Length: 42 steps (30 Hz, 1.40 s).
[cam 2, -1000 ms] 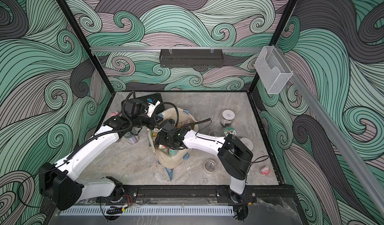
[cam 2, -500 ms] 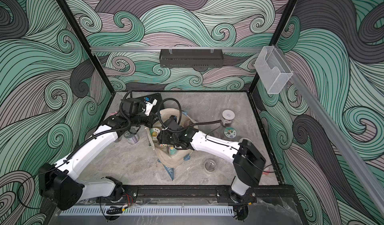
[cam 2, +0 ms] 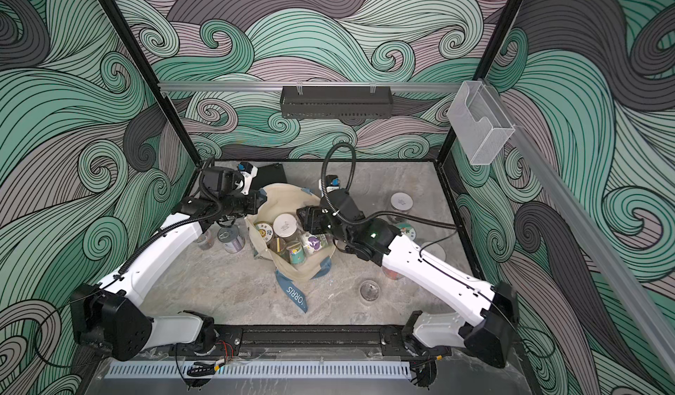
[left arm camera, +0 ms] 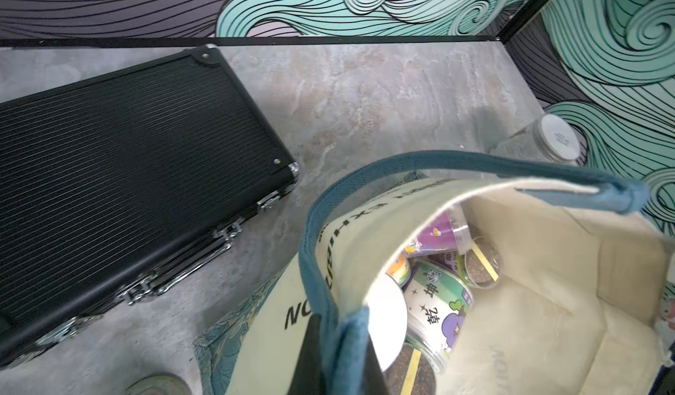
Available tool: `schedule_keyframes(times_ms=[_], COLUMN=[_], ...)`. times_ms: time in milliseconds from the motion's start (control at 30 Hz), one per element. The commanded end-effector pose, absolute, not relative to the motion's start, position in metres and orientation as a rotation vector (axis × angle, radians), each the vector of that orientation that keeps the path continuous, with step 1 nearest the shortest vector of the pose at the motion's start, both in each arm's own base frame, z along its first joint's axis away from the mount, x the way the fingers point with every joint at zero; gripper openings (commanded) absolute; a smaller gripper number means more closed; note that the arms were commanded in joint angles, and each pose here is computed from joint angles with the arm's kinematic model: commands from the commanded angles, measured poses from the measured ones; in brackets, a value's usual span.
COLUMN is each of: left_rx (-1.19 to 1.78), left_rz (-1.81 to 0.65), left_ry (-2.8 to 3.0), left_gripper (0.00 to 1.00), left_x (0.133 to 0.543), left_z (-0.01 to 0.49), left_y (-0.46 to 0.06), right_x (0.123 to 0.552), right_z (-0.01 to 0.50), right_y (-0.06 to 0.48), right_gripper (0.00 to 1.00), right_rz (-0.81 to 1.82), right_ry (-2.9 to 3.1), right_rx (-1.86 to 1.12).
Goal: Take out the seed jars from the canvas bag
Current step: Pick up the seed jar from the canvas bag, then place the seed jar at the center of the board.
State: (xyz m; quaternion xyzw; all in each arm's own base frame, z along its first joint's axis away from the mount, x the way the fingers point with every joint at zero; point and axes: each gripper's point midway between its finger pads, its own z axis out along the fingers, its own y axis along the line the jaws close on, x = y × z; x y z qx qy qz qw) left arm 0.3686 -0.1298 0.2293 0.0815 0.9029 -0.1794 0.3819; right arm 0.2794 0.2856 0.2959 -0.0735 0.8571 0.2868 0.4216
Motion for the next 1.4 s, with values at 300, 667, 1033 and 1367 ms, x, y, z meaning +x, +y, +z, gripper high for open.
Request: schedule_keyframes(times_ms=[300,667,1033,1367], left_rx=[0.110,0.045,0.023,0.022], left_rz=[-0.422,-0.400,-0.435,-0.467], left_ry=[2.252,2.313,2.347,2.342], left_gripper=[0.00,0.00,0.00,0.00], left_x=[0.383,0.389,0.393,0.394], left_z=[0.251,0.238,0.229,0.229], left_y=[-0.111,-0.098,-0.099,-0.102], right_x=[0.358,0.440,0.476,0.480], right_z=[0.262,0.161,0.110,0.091], right_y=[0.173,0.173,0.156,0.141], right_gripper=[0.58,0.58,0.58,0.59], right_rz=[0.354,0.079,-0.076,-0.195], right_ry=[2.154,2.231,2.208,2.167], right_rx=[0.028,0.016,0.067,0.083])
